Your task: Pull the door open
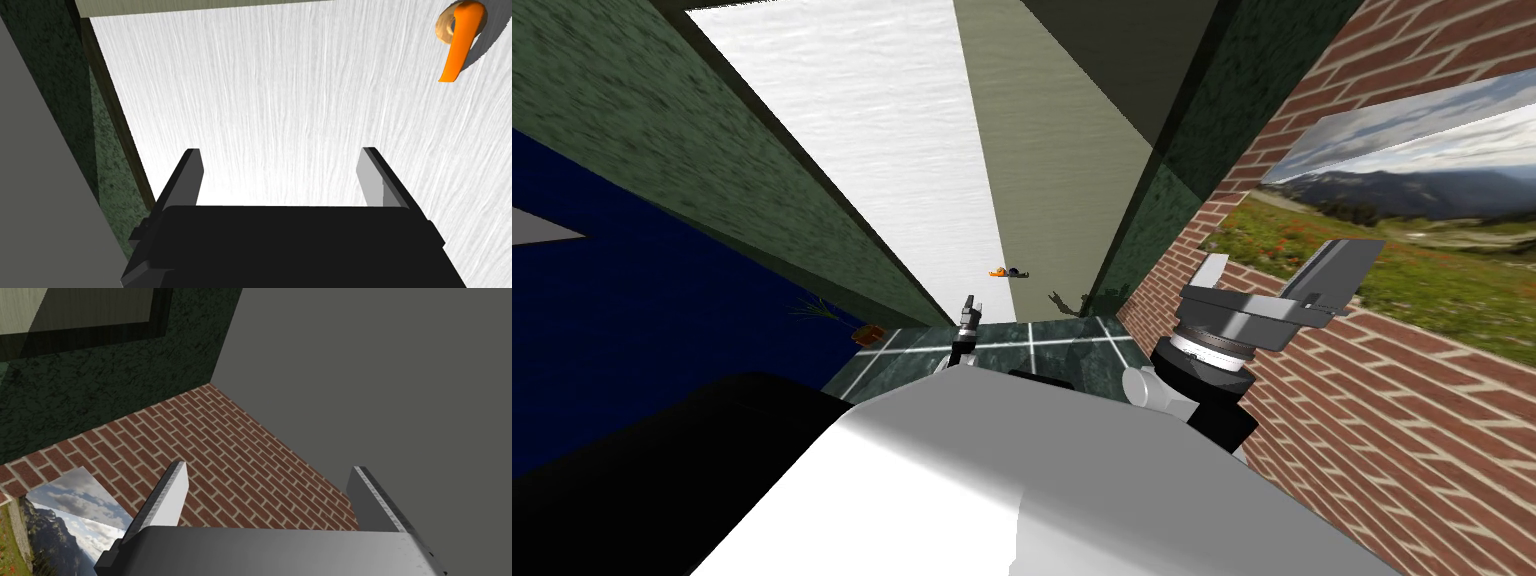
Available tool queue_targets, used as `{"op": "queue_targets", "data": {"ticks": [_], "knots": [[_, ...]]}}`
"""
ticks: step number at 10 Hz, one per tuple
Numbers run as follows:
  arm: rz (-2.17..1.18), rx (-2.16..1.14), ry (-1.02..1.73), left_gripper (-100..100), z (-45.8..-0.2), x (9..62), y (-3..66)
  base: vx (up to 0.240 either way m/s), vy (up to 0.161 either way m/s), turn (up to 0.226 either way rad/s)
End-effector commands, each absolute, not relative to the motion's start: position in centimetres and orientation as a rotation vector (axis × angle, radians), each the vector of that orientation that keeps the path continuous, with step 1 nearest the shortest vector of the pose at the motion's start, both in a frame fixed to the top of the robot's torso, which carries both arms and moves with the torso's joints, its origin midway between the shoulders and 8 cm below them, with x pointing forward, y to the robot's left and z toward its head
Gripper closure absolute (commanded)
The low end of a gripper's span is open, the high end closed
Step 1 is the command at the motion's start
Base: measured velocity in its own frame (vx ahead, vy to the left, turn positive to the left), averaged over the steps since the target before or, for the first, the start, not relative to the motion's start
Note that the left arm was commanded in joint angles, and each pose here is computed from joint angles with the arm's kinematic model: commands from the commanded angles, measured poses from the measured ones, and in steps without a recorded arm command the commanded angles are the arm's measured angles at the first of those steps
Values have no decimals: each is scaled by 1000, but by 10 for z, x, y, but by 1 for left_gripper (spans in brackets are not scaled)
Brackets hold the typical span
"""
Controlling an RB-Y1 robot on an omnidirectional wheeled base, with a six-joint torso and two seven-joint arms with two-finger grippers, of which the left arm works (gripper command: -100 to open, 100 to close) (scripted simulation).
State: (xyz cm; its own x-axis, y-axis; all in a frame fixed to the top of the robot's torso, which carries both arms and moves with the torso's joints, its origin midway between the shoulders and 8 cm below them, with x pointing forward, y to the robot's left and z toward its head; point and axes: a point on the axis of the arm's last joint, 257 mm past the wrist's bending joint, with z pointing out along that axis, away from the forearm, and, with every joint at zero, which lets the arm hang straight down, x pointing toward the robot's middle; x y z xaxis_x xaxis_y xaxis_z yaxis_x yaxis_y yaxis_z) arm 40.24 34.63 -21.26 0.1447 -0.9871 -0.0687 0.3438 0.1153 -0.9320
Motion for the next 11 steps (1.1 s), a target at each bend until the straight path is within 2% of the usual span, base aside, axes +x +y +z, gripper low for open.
{"op": "queue_targets", "data": {"ticks": [1,11], "knots": [[-1182,-969,906,-100,-228,402,355,158,36,-47],[-1118,-1091,942,-100,-286,392,386,90,4,-27]]}}
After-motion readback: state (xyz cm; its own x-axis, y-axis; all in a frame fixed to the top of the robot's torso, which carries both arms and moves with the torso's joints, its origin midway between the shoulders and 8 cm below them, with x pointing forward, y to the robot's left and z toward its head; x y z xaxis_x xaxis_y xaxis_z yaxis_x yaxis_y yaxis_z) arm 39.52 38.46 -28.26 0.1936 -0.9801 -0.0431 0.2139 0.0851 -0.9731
